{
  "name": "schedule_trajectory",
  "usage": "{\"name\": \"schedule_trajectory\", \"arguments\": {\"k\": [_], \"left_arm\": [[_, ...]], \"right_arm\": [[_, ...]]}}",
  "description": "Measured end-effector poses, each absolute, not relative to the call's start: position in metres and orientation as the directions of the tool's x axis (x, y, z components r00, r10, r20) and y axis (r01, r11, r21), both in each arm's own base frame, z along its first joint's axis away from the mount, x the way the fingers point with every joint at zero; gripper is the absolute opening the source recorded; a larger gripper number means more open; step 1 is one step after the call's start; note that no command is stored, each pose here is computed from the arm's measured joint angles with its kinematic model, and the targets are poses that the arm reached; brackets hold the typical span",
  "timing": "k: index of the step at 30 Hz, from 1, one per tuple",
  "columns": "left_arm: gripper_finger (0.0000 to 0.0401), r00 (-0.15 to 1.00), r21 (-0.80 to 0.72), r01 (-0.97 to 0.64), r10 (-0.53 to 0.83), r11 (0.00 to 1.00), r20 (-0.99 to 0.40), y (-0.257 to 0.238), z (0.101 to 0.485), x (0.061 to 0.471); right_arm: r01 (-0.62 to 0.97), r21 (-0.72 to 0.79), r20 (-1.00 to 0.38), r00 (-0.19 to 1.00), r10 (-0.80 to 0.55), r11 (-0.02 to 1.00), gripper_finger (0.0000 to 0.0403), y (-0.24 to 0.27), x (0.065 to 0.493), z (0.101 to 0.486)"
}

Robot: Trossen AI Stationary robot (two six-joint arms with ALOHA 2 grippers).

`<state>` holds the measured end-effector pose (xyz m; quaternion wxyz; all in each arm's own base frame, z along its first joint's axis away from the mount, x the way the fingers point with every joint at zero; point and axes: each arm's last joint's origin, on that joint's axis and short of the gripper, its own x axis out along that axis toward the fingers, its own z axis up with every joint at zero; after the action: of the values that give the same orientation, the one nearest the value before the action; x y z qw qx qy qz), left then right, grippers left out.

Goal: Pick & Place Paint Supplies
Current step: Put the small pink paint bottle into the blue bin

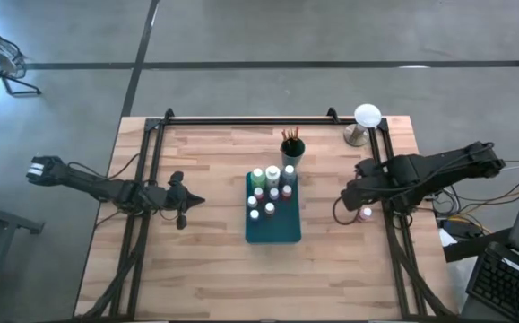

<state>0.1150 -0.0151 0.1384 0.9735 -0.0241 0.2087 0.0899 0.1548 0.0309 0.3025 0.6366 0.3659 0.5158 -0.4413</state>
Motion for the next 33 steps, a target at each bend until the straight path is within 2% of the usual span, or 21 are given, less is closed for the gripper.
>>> {"name": "schedule_trajectory", "arguments": {"k": [9,15,20,28,33], "left_arm": [[0.0007,0.897,-0.009,-0.185,0.165,0.983,-0.411,-0.015,0.138,0.115],[0.0007,0.896,-0.009,-0.185,0.165,0.983,-0.411,-0.015,0.138,0.115],[0.0007,0.897,-0.009,-0.185,0.165,0.983,-0.411,-0.015,0.138,0.115],[0.0007,0.896,-0.009,-0.185,0.165,0.983,-0.412,-0.015,0.138,0.115],[0.0007,0.896,-0.009,-0.185,0.165,0.983,-0.411,-0.015,0.138,0.115]], "right_arm": [[0.951,-0.024,-0.991,0.017,-0.131,0.307,0.0166,0.026,0.137,0.281],[0.935,0.032,-0.99,0.078,-0.118,0.352,0.0152,0.022,0.142,0.277],[0.897,0.028,-0.989,0.088,-0.116,0.441,0.0141,0.017,0.141,0.279],[0.868,0.025,-0.993,0.078,-0.086,0.495,0.012,0.017,0.141,0.277],[0.881,-0.019,-0.995,0.03,-0.097,0.474,0.0106,0.013,0.138,0.268]]}}
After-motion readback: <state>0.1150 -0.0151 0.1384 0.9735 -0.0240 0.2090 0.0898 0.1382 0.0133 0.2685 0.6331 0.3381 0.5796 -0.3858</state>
